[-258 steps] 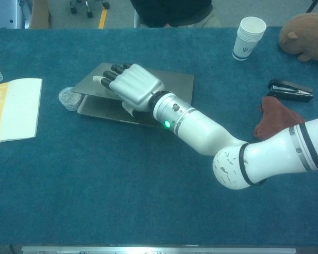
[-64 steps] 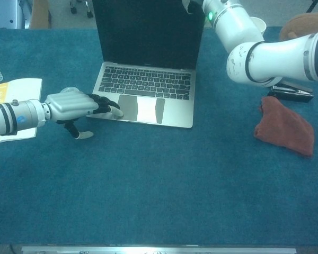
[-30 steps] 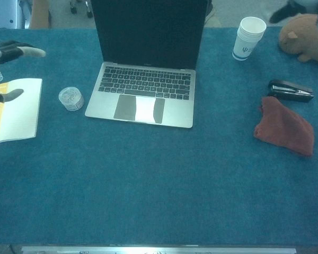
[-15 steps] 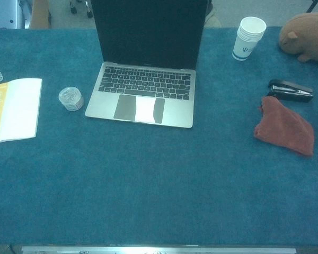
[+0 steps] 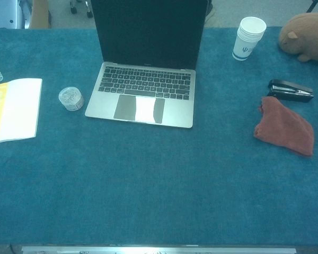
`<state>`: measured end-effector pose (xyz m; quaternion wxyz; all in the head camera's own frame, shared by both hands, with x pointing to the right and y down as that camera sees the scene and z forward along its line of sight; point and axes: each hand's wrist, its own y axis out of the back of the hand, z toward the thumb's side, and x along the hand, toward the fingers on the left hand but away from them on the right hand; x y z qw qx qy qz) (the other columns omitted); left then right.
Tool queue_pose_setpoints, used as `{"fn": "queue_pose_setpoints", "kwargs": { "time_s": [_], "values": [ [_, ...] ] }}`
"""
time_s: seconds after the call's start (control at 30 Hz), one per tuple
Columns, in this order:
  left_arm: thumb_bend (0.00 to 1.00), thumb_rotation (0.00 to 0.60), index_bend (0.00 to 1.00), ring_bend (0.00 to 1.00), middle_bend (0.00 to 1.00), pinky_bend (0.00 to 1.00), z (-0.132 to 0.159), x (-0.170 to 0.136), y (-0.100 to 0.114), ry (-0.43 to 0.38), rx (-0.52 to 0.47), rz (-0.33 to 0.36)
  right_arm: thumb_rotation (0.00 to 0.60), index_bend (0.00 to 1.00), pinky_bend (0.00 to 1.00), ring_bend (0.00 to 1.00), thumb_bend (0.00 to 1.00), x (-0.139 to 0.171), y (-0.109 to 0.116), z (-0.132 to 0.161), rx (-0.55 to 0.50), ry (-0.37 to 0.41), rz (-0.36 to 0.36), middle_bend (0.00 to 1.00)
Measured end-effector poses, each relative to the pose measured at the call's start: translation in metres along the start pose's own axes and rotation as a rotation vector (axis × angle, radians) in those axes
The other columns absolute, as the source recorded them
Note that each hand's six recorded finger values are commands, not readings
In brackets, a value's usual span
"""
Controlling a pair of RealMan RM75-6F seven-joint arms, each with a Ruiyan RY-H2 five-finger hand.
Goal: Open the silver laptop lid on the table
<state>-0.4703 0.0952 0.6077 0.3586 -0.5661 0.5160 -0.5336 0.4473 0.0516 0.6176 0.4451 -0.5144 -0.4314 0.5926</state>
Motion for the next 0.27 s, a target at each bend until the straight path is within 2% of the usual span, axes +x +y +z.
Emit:
{"fn": "queue_pose_setpoints", "kwargs": {
  "time_s": [0.27],
  "values": [
    [0.38, 0.600, 0.10, 0.01, 0.08, 0.07, -0.0052, -0.0010, 0.0049, 0.012, -0.013, 0.019, 0.600, 0.00, 0.15, 0.06, 0.41, 0.0029, -0.0005, -0.0019, -0.012, -0.009, 0.008, 0.10]
  ]
}}
